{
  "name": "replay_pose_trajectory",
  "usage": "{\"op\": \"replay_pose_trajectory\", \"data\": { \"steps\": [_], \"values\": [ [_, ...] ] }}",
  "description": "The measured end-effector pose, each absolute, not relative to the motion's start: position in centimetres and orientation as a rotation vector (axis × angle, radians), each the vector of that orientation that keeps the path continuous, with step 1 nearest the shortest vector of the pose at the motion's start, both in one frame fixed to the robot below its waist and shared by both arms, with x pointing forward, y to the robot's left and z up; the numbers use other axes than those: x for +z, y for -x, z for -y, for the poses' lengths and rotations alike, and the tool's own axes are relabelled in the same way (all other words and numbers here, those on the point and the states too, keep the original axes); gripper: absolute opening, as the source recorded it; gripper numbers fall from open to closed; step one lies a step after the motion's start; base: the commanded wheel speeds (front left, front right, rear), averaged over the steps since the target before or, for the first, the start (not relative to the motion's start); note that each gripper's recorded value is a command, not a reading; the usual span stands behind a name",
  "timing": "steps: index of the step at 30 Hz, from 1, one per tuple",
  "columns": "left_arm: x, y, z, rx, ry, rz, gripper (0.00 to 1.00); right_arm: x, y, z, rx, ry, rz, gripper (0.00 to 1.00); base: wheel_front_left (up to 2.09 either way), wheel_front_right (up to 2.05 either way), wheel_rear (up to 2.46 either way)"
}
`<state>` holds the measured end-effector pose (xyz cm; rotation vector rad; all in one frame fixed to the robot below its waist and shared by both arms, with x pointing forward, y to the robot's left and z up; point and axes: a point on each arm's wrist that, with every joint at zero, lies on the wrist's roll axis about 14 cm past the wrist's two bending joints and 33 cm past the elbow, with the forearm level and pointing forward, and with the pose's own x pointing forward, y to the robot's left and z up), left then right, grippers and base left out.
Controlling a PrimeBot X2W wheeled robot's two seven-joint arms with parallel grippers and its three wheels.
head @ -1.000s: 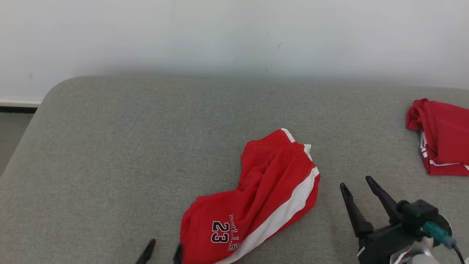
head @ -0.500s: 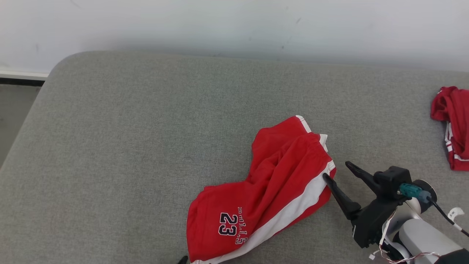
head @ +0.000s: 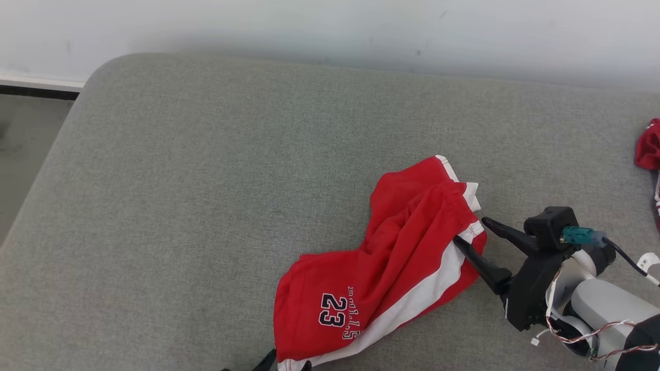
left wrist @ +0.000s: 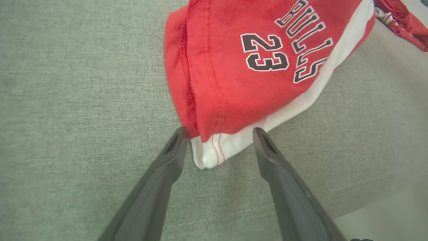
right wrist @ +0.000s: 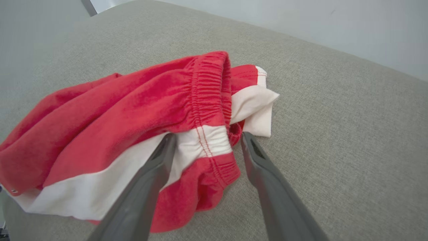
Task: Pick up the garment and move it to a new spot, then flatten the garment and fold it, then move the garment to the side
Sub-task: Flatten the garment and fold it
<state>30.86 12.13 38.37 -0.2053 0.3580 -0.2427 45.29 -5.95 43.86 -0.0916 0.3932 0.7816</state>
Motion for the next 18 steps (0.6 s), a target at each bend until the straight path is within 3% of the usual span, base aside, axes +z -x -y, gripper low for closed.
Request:
{"op": "replay_pose_trajectory", "data": {
  "steps": [1,2,3,4,5,18],
  "values": [
    [38.4,-31.0,-12.0,-0.245,0.207,-0.357,1.00,43.8,-45.4,5.9,0.785,0.084,-0.403,0.61,0.00,0.00,0.00],
    [38.5,-31.1,-11.9,-0.247,0.210,-0.354,1.00,43.8,-45.4,5.8,0.791,0.082,-0.412,0.35,0.00,0.00,0.00],
    [38.6,-31.3,-11.9,-0.247,0.214,-0.353,0.65,43.7,-45.3,5.7,0.802,0.085,-0.418,0.00,0.00,0.00,0.00],
    [38.7,-31.4,-11.9,-0.243,0.224,-0.349,0.28,43.8,-45.3,5.6,0.810,0.083,-0.414,0.00,0.00,0.00,0.00],
    [38.8,-31.6,-11.9,-0.238,0.234,-0.343,0.00,44.0,-45.3,5.5,0.816,0.079,-0.410,0.00,0.00,0.00,0.00],
    [42.4,-32.6,-14.3,-0.144,0.305,-0.206,0.00,47.2,-41.6,6.1,0.836,-0.055,-0.302,0.00,0.00,0.00,0.00]
  ]
}}
